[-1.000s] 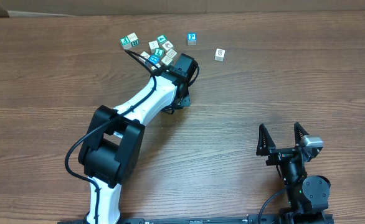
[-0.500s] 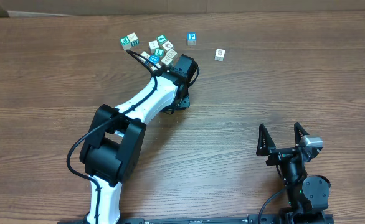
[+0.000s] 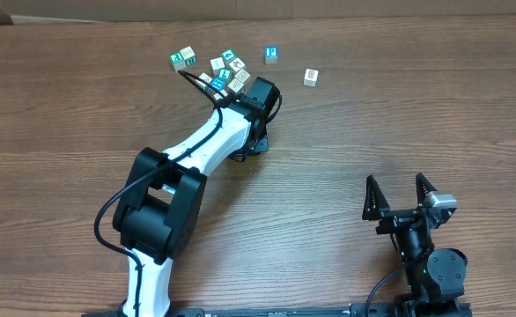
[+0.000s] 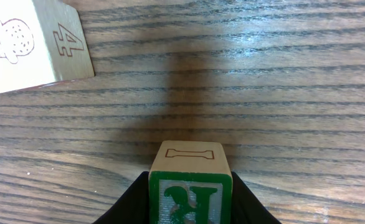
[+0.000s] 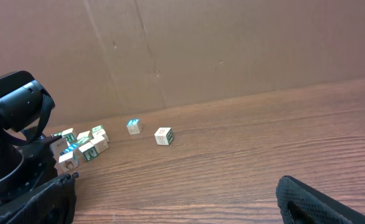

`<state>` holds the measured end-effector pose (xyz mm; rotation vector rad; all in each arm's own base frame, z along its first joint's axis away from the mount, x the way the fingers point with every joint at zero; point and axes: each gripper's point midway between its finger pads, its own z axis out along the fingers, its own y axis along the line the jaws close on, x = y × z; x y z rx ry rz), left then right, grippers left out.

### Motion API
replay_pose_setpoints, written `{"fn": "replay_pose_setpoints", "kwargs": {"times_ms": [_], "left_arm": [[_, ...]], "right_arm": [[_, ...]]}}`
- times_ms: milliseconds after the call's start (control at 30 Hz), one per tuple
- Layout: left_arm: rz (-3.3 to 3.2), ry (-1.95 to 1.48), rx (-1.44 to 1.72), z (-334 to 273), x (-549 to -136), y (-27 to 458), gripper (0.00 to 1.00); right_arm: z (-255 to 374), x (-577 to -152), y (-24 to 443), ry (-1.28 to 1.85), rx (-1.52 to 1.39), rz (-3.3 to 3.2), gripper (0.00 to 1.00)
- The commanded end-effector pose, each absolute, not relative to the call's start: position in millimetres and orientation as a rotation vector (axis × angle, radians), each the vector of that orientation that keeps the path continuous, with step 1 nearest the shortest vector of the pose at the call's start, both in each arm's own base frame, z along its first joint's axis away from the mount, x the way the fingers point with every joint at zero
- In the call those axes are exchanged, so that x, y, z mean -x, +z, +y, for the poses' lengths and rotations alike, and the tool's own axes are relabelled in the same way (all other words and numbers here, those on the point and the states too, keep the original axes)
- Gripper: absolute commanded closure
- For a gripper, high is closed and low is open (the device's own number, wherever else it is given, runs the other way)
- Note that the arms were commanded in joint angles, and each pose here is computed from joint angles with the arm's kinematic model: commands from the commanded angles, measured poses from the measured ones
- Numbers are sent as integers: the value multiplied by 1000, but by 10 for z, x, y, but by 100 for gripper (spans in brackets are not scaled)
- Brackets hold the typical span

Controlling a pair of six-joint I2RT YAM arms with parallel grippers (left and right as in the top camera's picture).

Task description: Form a horizontal line

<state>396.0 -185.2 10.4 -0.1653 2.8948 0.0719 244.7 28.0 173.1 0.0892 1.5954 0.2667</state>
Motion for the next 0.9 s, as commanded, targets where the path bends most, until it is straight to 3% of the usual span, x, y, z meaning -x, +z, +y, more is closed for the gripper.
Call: {"fn": "replay_pose_setpoints", "kwargs": {"times_ms": [0,867], "left_arm": [[2917,101,159,-1826,-3915,8,75],[2973,33,147,-1904,-3815,-16,75]], "right_arm": [[250,-2452,1704,253,-100,1595,0],[250,-2452,1704,253,-100,1595,0]]}}
